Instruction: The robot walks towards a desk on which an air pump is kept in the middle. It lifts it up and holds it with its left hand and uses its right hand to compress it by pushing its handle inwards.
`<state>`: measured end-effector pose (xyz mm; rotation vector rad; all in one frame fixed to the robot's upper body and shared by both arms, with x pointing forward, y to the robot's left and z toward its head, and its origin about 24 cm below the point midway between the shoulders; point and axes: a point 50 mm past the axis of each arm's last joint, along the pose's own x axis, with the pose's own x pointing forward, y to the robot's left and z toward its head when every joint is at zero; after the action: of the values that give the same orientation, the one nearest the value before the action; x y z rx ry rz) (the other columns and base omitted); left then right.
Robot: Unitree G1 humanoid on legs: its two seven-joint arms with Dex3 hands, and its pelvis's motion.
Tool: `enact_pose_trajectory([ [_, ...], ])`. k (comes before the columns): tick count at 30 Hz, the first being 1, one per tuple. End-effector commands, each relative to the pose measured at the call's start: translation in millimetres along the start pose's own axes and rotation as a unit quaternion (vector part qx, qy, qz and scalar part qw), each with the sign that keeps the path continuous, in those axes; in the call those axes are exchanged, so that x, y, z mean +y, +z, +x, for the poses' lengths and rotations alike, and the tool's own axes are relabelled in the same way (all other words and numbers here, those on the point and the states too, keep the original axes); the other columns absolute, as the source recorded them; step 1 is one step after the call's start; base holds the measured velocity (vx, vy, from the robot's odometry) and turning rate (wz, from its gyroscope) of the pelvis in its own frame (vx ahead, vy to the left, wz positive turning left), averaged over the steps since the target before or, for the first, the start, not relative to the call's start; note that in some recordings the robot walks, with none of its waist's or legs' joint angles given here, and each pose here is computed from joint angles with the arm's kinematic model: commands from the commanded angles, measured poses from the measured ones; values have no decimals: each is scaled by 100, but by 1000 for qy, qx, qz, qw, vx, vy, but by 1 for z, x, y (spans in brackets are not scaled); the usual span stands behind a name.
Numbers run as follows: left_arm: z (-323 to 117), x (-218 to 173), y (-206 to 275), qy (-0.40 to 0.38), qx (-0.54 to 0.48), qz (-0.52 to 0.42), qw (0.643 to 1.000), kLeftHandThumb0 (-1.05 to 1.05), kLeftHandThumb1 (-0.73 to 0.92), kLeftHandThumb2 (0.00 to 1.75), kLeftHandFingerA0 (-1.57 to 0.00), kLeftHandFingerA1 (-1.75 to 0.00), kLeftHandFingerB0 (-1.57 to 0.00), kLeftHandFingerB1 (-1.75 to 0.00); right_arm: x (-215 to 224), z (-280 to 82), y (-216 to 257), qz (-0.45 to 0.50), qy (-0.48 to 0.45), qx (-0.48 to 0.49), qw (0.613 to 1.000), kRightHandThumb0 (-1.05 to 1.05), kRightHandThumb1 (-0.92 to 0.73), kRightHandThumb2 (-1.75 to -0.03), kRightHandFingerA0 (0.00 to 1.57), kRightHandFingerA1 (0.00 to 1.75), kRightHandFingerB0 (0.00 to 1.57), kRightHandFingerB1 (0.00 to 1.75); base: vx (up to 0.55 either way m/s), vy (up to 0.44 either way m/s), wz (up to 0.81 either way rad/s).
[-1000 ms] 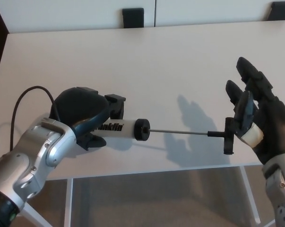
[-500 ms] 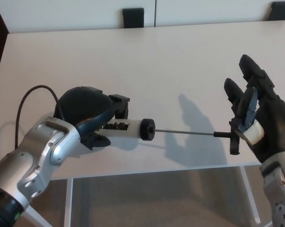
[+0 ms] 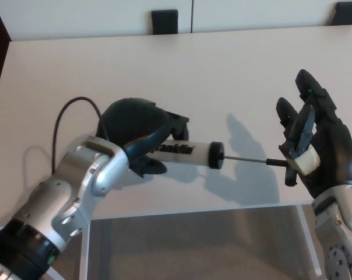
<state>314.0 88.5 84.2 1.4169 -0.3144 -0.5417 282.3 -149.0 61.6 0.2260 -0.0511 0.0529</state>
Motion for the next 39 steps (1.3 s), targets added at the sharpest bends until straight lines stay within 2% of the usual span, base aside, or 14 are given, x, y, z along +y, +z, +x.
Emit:
enact_pose_trajectory([
  [1,6,4,16,6,-20,15,1000,-21,66,60,-73,-158,-82,-60,1,3,2,13,-25,-25,999,-72,-77,-116,1,34,0,26,0,0,0],
  [5,7,2,21,9,-28,17,999,-24,68,61,-72,-159,-81,-64,1,4,2,18,-34,-31,999,-72,-77,-116,1,34,0,26,0,0,0],
  [6,8,2,23,9,-30,17,999,-31,71,64,-79,-142,-76,-49,2,3,2,22,-35,-34,999,-72,-77,-116,1,34,0,26,0,0,0],
  [11,10,2,32,2,-35,5,999,-30,76,63,-81,-129,-69,-45,2,3,2,31,-39,-42,998,-85,-84,-116,7,29,7,20,0,0,0],
  [12,11,2,36,1,-35,1,999,-33,66,100,-94,-117,-64,-64,2,3,2,34,-44,-45,997,-78,-92,-76,8,27,6,22,0,0,0],
  [16,11,-1,46,6,-47,-14,999,-31,66,102,-94,-114,-61,-65,3,1,1,35,-57,-48,997,-76,-92,-75,9,28,7,23,0,0,0],
  [19,11,-2,53,4,-49,-15,999,-31,71,107,-92,-112,-57,-64,3,0,1,31,-67,-49,996,-75,-92,-78,10,30,8,24,0,0,0],
  [20,11,-2,55,5,-48,-13,999,-30,69,105,-91,-113,-56,-64,3,-1,0,38,-73,-51,995,-71,-80,-115,8,45,1,32,0,0,0],
  [26,10,-4,59,13,-42,-11,999,-27,66,105,-91,-108,-56,-65,3,-2,1,52,-86,-60,993,-69,-82,-116,5,44,2,30,0,0,0],
  [31,12,-4,56,6,-34,-19,999,-31,69,105,-91,-113,-56,-64,2,-1,2,47,-85,-63,993,-69,-82,-117,4,42,3,29,0,0,0],
  [32,11,-3,53,6,-34,-18,999,-30,78,66,-81,-148,-69,-47,1,-1,2,49,-84,-63,993,-70,-81,-116,5,42,4,30,0,0,0],
  [35,11,-2,50,7,-35,-16,999,-30,78,66,-81,-148,-69,-47,-1,-2,2,51,-82,-63,993,-70,-81,-116,5,42,4,30,0,0,0],
  [36,11,-1,44,9,-31,-4,999,-25,71,63,-75,-158,-80,-60,-3,-2,2,49,-86,-63,993,-71,-80,-116,4,40,3,28,0,0,0],
  [39,11,3,22,15,1,15,1000,-21,69,60,-77,-162,-72,-50,-12,-4,4,48,-96,-66,992,-80,-86,-117,7,33,6,20,0,0,0],
])
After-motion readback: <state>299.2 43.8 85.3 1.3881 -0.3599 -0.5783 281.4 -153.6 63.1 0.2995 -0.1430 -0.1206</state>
